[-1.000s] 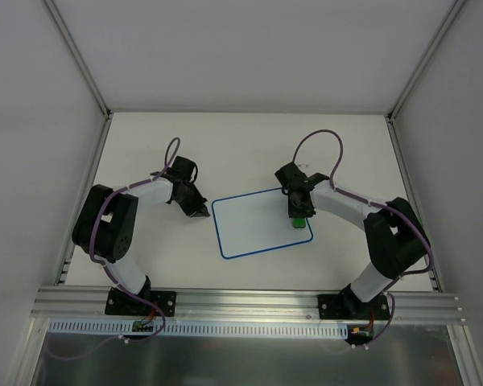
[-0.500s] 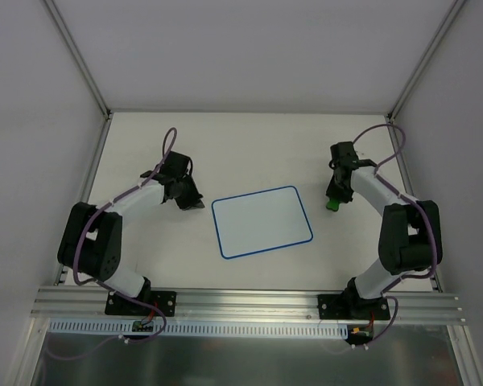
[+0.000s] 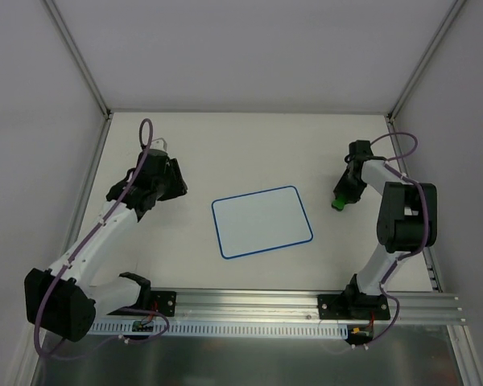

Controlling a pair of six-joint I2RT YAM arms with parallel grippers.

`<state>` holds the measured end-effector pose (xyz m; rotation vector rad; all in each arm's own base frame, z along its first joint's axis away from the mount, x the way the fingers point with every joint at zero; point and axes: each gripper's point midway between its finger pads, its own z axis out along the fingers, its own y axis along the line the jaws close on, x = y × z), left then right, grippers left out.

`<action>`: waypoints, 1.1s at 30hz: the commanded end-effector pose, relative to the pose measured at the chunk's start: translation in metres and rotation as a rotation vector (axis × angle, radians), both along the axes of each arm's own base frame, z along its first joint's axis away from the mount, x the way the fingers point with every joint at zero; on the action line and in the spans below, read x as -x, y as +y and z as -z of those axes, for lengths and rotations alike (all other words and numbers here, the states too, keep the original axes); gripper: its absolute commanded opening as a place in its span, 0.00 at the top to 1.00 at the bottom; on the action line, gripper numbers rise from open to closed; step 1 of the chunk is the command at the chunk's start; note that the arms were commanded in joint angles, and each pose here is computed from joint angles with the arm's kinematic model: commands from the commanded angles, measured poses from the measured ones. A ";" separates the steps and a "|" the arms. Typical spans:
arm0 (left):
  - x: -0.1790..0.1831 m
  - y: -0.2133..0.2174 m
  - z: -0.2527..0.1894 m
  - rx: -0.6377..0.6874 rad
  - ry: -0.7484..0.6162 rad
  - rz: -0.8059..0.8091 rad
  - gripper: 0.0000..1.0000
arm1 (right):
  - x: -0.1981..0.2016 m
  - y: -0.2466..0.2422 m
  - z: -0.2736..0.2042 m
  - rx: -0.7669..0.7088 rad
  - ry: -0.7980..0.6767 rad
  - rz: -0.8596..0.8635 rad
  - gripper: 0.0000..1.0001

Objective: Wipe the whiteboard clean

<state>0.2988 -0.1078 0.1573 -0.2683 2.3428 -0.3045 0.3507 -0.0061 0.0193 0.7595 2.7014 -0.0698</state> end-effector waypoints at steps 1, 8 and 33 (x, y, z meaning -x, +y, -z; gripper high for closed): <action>0.005 0.024 -0.022 -0.090 -0.081 -0.021 0.53 | -0.004 0.002 0.000 -0.038 -0.009 -0.007 0.54; 0.019 0.040 -0.064 -0.123 -0.219 -0.033 0.21 | -0.001 -0.010 -0.043 0.029 -0.119 -0.022 0.18; 0.074 0.113 -0.310 -0.311 -0.769 -0.190 0.01 | 0.139 -0.029 -0.448 0.512 -1.119 -0.317 0.01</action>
